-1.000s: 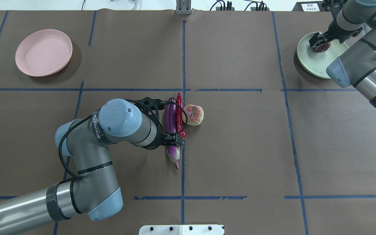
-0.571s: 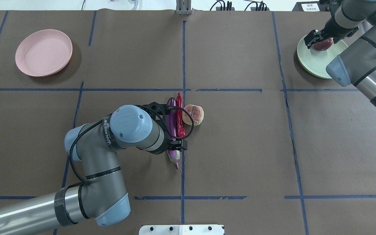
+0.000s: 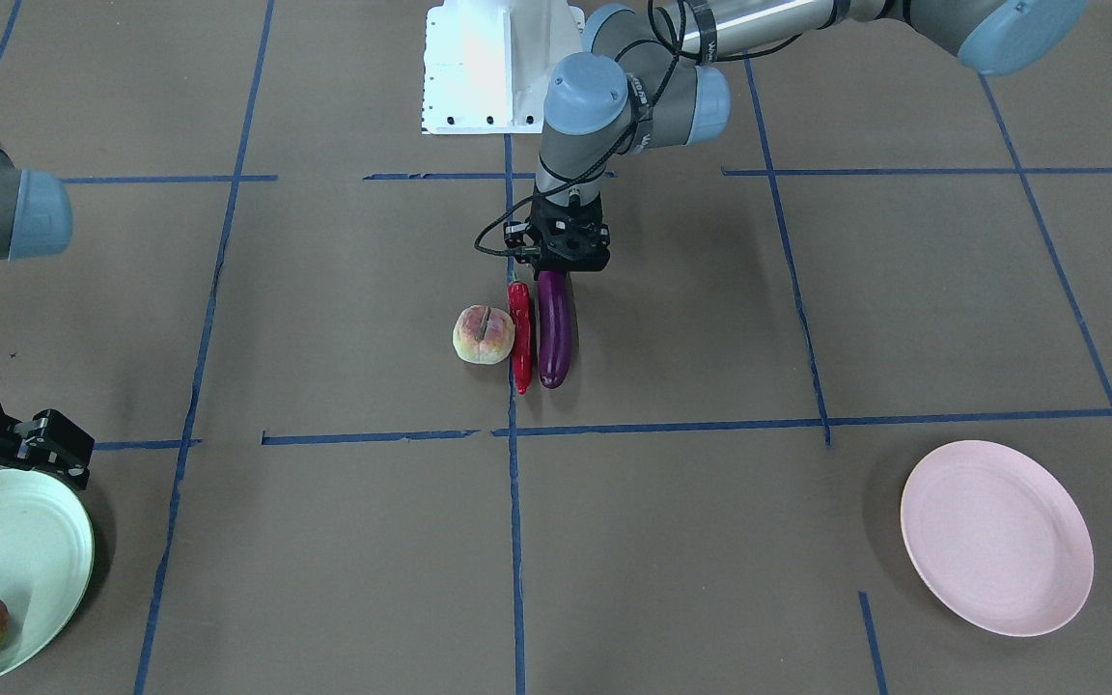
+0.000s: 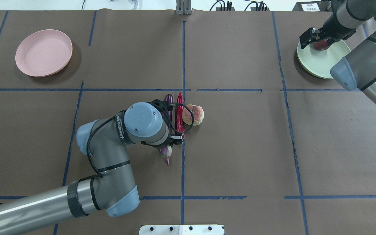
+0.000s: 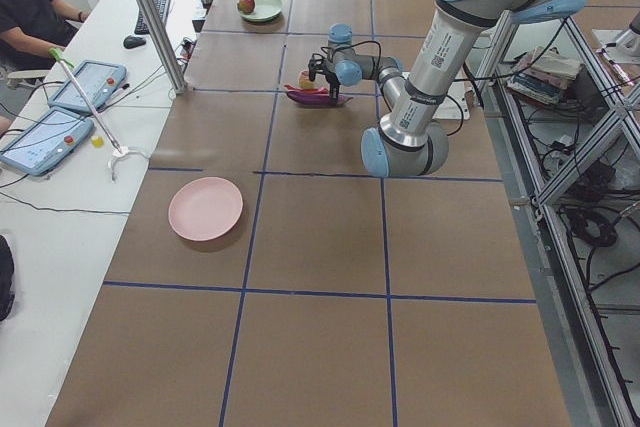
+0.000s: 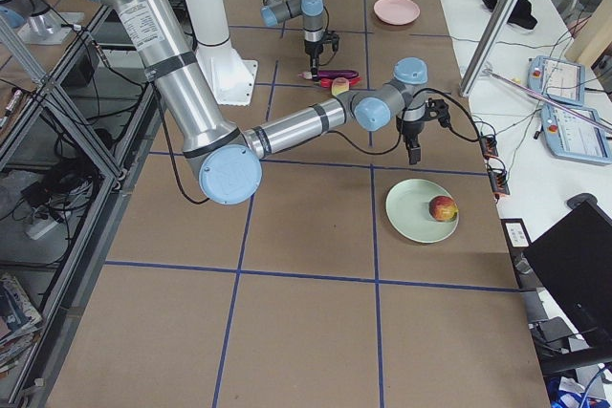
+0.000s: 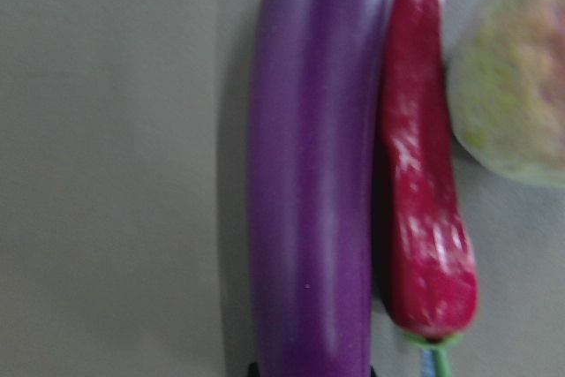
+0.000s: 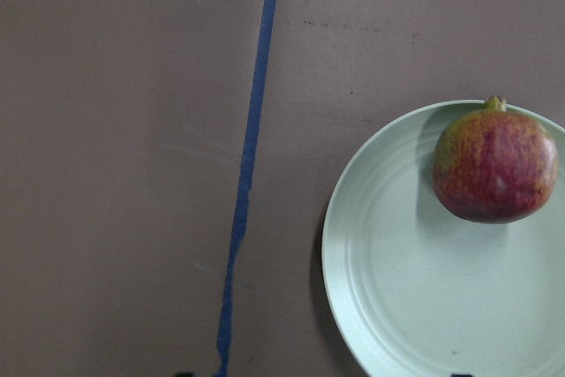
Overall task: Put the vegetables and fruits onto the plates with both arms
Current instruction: 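Carry eggplant onto pink plate with left gripper while right gripper reaches for peach, then grasp the peach with right gripper while left gripper releases eggplant, then carry peach toward green plate with right gripper while left gripper reaches for chili, then grasp red chili pepper with left gripper while right gripper lowers peach onto plate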
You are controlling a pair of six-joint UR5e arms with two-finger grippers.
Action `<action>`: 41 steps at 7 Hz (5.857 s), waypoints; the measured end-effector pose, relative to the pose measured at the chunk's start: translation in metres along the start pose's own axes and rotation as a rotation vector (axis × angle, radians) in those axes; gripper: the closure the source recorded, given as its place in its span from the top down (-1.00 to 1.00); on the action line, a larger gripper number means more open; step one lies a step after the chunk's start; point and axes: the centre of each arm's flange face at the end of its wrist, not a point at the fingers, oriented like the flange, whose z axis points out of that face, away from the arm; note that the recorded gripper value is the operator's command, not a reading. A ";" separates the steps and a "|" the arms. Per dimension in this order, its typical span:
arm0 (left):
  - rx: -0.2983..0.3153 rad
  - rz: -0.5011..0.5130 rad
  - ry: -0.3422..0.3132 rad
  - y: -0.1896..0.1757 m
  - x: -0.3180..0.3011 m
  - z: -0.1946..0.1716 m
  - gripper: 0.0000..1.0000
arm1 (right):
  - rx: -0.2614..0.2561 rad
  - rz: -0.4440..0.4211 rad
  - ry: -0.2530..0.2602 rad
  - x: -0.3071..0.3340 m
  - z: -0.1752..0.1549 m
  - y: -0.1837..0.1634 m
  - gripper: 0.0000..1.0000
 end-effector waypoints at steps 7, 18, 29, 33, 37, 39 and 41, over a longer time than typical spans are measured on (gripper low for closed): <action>0.173 0.129 -0.262 -0.222 -0.322 -0.084 -0.99 | -0.094 0.351 -0.231 -0.238 -0.028 0.164 0.99; 0.236 0.156 -0.224 -0.328 -0.423 -0.051 1.00 | -0.033 0.362 -0.097 -0.392 0.045 0.186 0.99; 0.261 0.059 -0.083 -0.289 -0.361 -0.053 1.00 | -0.055 0.372 -0.059 -0.414 0.077 0.165 -1.00; 0.205 -0.088 0.091 -0.216 -0.241 -0.042 1.00 | -0.086 0.375 -0.135 -0.283 0.019 0.123 -1.00; 0.079 -0.097 0.192 -0.131 -0.078 -0.030 1.00 | -0.006 0.153 0.072 -0.062 0.036 0.026 -1.00; 0.068 -0.078 0.161 -0.092 -0.016 -0.025 1.00 | -0.026 0.083 0.208 0.022 0.064 0.000 -1.00; 0.060 -0.063 0.139 -0.070 0.015 -0.024 1.00 | -0.018 0.069 0.310 0.056 0.081 -0.006 -0.58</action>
